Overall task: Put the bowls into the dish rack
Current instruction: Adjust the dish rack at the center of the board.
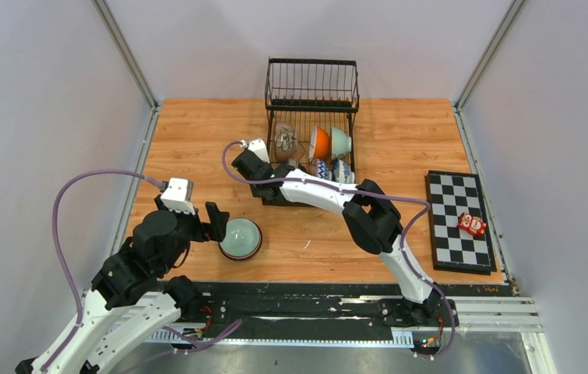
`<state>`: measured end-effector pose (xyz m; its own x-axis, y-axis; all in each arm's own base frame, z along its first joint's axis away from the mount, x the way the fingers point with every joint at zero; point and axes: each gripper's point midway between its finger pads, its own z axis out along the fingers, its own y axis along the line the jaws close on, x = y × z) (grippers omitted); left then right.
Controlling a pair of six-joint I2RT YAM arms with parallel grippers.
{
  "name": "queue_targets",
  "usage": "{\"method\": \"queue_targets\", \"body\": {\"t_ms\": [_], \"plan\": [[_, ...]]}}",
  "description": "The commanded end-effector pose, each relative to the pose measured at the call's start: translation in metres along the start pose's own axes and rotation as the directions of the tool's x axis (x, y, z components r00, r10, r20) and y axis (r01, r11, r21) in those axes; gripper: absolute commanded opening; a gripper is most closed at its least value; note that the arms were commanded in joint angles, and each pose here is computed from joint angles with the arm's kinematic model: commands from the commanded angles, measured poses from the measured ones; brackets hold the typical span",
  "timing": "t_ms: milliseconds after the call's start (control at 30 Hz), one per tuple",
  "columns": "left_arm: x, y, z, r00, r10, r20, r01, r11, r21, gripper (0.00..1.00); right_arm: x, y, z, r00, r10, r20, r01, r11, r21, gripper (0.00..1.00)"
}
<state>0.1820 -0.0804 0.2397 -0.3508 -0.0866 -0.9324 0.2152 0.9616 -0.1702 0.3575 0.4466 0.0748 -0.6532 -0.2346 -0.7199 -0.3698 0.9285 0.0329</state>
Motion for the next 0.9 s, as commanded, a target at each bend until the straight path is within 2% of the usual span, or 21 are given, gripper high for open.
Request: {"method": "queue_targets", "body": {"t_ms": [0, 367, 667, 867], "plan": [[0.003, 0.002, 0.006, 1.0, 0.009, -0.017, -0.009, 1.0, -0.028, 1.0, 0.017, -0.003, -0.022, 0.991, -0.127, -0.044, 0.124, 0.99, -0.064, 0.03], [0.011, 0.006, 0.022, 0.994, 0.047, -0.102, -0.057, 0.994, -0.097, 1.0, 0.064, -0.019, -0.068, 0.953, -0.299, -0.057, 0.279, 0.934, -0.222, 0.03], [0.009, 0.0, 0.05, 0.978, 0.108, -0.18, -0.135, 0.98, -0.144, 1.0, 0.123, -0.05, -0.108, 0.88, -0.472, -0.055, 0.443, 0.857, -0.264, 0.03], [-0.003, -0.008, 0.072, 0.968, 0.134, -0.21, -0.173, 0.969, -0.176, 1.0, 0.154, -0.068, -0.142, 0.863, -0.502, -0.054, 0.462, 0.828, -0.316, 0.02]]}}
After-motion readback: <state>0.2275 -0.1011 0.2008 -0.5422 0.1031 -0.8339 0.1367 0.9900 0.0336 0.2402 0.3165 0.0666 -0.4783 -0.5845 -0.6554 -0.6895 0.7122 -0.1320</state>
